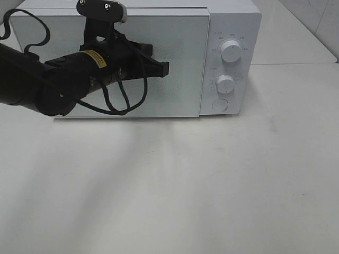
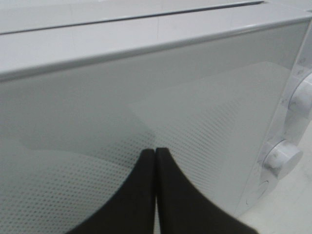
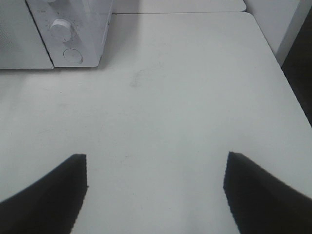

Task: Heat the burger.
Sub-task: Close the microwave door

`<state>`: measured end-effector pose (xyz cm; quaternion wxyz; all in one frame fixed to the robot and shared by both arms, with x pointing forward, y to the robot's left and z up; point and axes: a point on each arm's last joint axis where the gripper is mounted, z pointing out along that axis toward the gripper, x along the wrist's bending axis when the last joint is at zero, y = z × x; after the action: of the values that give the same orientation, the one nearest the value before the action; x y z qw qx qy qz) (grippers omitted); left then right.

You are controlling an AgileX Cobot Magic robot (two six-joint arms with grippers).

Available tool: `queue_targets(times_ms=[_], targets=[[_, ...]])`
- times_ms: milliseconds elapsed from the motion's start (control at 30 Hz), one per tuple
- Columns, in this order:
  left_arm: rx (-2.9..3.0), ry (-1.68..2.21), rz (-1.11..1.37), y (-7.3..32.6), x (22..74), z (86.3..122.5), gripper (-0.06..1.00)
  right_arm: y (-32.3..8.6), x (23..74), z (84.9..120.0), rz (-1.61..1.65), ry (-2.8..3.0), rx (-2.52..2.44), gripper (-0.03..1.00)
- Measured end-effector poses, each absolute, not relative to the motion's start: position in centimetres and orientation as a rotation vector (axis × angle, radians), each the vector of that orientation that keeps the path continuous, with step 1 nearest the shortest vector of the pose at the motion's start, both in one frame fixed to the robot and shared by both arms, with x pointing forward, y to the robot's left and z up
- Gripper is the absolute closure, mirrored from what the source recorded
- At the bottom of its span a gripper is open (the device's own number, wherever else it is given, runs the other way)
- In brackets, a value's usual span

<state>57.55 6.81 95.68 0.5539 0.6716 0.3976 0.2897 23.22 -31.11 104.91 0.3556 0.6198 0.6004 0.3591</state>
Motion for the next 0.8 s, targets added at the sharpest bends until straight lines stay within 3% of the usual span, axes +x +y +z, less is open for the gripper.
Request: queue_targets(times_ms=[467,800], targets=[[1.646,0.89,0.674,4.9,58.5,95.5,0.94,-31.1,23.2,104.9,0.928,1.551,1.601,0.2],[1.797,1.023,0.573,6.2,57.5,98.4,0.94,-31.1,23.2,104.9,0.928,1.551,1.601,0.2]])
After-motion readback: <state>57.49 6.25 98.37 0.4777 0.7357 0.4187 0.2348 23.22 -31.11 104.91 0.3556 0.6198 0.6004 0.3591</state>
